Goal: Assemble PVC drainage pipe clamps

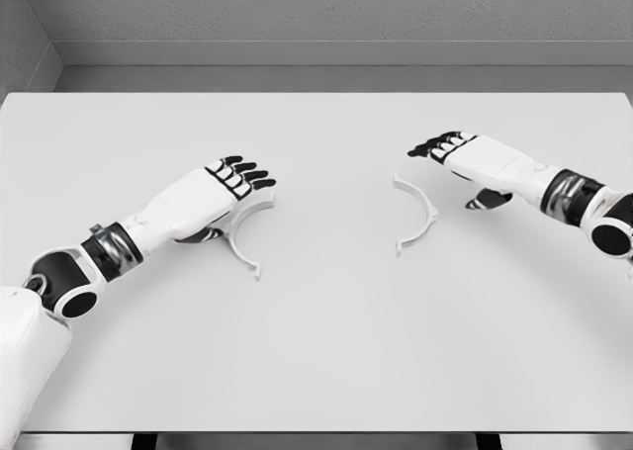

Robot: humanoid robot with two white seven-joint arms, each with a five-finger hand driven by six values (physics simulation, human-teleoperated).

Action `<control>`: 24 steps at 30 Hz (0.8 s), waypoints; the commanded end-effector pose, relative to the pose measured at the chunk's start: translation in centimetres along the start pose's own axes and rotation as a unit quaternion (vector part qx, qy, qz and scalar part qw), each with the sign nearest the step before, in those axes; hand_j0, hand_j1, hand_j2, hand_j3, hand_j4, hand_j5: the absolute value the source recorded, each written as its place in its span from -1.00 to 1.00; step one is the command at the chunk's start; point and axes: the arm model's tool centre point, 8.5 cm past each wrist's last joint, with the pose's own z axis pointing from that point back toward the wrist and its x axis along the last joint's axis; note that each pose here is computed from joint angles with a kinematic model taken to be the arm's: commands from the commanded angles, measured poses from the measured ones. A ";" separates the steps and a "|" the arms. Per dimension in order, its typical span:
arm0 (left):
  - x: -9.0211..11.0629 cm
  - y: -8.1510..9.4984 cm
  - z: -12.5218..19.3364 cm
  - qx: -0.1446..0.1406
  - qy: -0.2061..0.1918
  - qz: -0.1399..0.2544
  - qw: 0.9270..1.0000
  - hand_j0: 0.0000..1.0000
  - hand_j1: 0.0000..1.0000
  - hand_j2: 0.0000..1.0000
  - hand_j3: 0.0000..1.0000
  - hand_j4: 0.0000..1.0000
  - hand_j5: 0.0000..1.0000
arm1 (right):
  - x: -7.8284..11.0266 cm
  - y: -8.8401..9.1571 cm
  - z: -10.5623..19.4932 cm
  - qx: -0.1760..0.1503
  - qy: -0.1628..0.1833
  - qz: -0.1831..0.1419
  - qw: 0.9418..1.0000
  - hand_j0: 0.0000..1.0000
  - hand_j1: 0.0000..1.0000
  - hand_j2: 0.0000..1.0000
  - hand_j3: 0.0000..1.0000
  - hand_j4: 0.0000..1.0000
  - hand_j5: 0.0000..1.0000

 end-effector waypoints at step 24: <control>3.7 0.4 -1.5 0.021 -0.043 0.006 0.999 1.00 1.00 1.00 1.00 1.00 1.00 | 1.4 0.8 -1.9 0.011 -0.018 0.000 1.000 1.00 1.00 1.00 1.00 1.00 1.00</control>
